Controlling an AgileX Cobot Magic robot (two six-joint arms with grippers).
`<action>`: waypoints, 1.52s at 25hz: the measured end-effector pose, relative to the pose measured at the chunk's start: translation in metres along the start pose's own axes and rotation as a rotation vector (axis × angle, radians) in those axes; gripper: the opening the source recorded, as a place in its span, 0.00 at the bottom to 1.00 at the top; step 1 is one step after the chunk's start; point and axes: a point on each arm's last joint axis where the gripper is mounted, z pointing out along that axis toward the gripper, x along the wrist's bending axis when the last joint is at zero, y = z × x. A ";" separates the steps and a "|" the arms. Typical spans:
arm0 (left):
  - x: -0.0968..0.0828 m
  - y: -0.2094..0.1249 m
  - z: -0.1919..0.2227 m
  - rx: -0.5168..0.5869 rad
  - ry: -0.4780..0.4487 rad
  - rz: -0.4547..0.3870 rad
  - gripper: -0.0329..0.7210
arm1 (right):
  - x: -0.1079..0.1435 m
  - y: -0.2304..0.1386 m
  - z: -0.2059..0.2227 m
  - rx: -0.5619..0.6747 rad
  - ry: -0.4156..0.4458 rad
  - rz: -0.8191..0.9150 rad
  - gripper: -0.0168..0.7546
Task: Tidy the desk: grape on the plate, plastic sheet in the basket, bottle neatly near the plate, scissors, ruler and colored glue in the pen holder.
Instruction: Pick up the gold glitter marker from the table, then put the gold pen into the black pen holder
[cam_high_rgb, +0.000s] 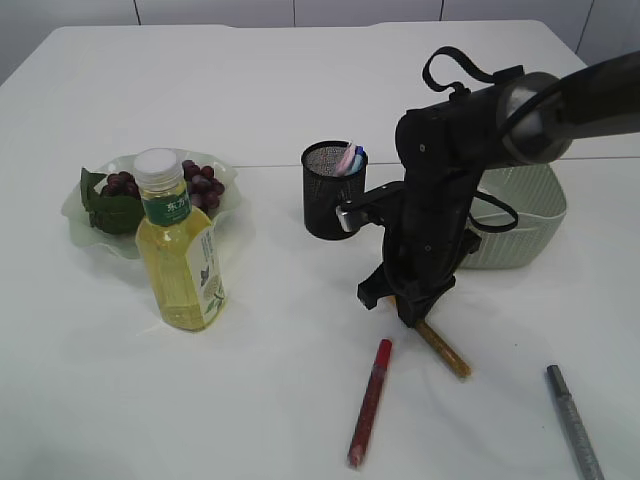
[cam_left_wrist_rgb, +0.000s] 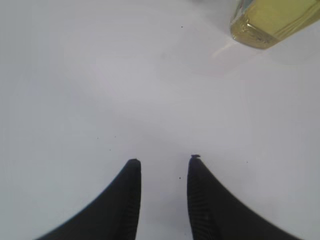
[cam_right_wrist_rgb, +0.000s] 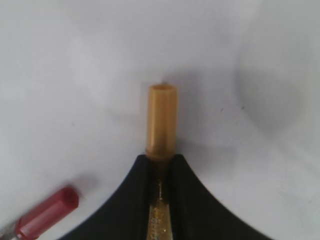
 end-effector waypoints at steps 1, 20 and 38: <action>0.000 0.000 0.000 0.000 0.000 0.000 0.36 | 0.000 0.000 0.000 0.000 0.000 0.000 0.10; 0.000 0.001 0.000 -0.007 0.004 0.004 0.36 | -0.005 -0.001 -0.108 -0.419 0.525 -0.086 0.09; 0.001 0.000 0.000 -0.004 0.014 0.010 0.36 | -0.077 0.041 -0.142 -1.311 0.533 -0.134 0.09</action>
